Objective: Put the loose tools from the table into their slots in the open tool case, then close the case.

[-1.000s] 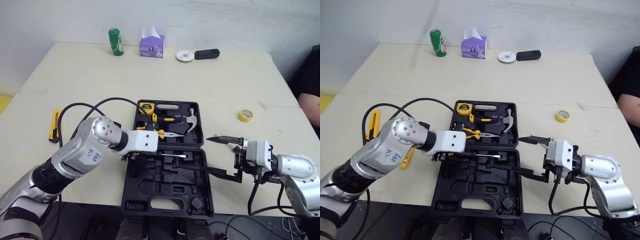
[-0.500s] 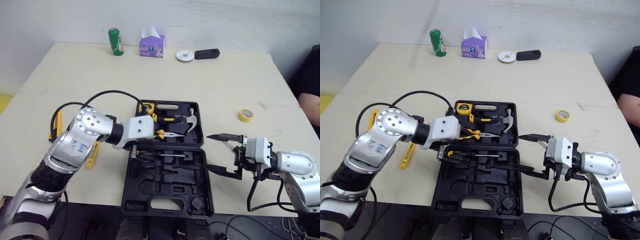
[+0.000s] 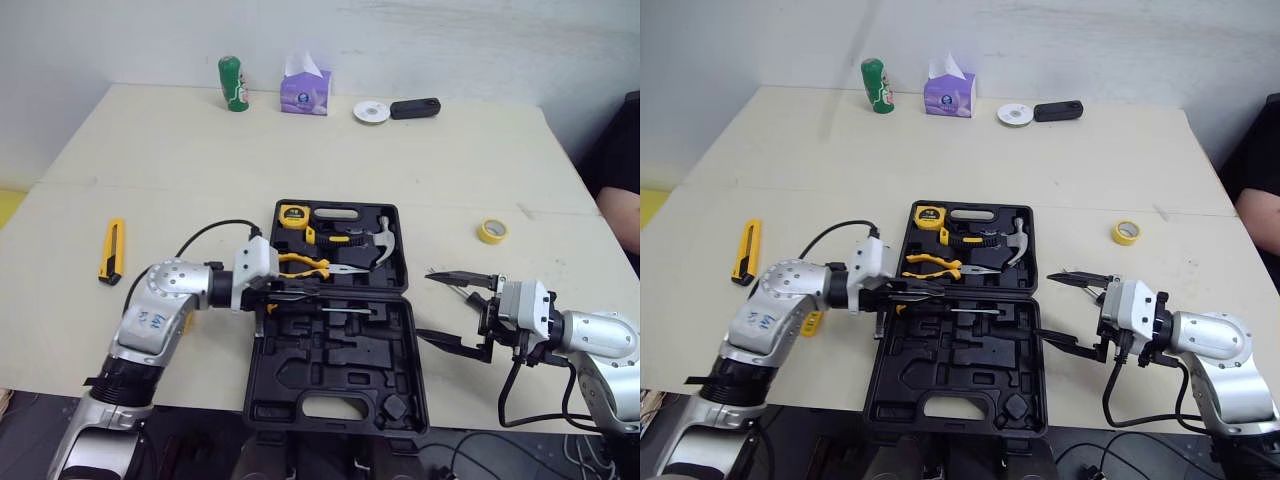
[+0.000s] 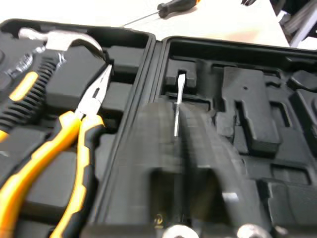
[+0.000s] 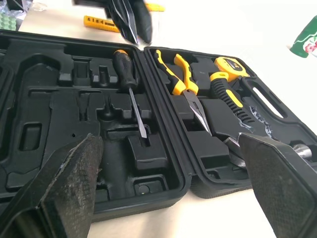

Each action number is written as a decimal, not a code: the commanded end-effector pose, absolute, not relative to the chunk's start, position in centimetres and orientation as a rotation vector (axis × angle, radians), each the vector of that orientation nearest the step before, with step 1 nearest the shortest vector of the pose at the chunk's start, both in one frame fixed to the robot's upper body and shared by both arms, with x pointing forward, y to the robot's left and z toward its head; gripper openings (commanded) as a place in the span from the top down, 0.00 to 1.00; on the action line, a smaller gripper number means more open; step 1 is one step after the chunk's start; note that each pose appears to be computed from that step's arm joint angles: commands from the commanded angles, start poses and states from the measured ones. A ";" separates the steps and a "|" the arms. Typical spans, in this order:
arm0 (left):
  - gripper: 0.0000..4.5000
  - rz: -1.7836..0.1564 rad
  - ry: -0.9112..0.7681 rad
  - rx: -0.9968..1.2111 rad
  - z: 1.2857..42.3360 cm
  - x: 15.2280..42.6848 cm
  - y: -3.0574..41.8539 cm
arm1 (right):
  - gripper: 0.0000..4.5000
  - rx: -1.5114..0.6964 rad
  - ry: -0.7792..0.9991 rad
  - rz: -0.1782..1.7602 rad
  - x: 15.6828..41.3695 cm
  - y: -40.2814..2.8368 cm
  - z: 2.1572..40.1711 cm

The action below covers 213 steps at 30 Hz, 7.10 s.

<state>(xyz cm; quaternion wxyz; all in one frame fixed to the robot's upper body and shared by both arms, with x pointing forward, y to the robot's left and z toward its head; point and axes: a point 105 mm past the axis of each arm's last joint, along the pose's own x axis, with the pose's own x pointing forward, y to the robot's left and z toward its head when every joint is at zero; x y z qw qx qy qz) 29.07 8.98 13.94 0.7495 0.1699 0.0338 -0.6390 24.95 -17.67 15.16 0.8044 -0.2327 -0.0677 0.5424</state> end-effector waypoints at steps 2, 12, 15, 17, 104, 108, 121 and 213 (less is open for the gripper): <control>0.98 -1.427 0.071 0.396 13.6 28.7 8.4 | 0.00 -0.525 -0.185 1.137 24.6 -17.9 16.1; 0.98 -1.407 0.129 0.434 12.3 30.1 8.6 | 0.00 -0.517 -0.190 1.121 24.3 -17.7 16.5; 0.98 -1.419 0.156 0.464 11.6 30.0 8.5 | 0.00 -0.519 -0.184 1.115 24.2 -17.8 16.4; 0.98 -1.451 0.134 0.529 11.3 29.6 8.3 | 0.00 -0.519 -0.182 1.113 24.1 -17.9 16.4; 0.01 0.140 0.174 0.116 12.4 21.0 48.8 | 0.00 -0.469 0.148 -0.252 10.2 -46.5 8.3; 0.01 0.133 0.146 0.128 12.8 21.5 48.7 | 0.00 -0.470 0.130 -0.237 11.1 -46.3 8.3; 0.01 -0.199 -0.009 0.273 15.7 25.7 41.4 | 0.00 -0.476 -0.074 0.048 18.8 -41.1 11.5; 0.00 -1.607 -0.049 0.219 20.0 20.9 10.9 | 0.76 -0.524 0.320 0.858 27.8 -28.4 15.3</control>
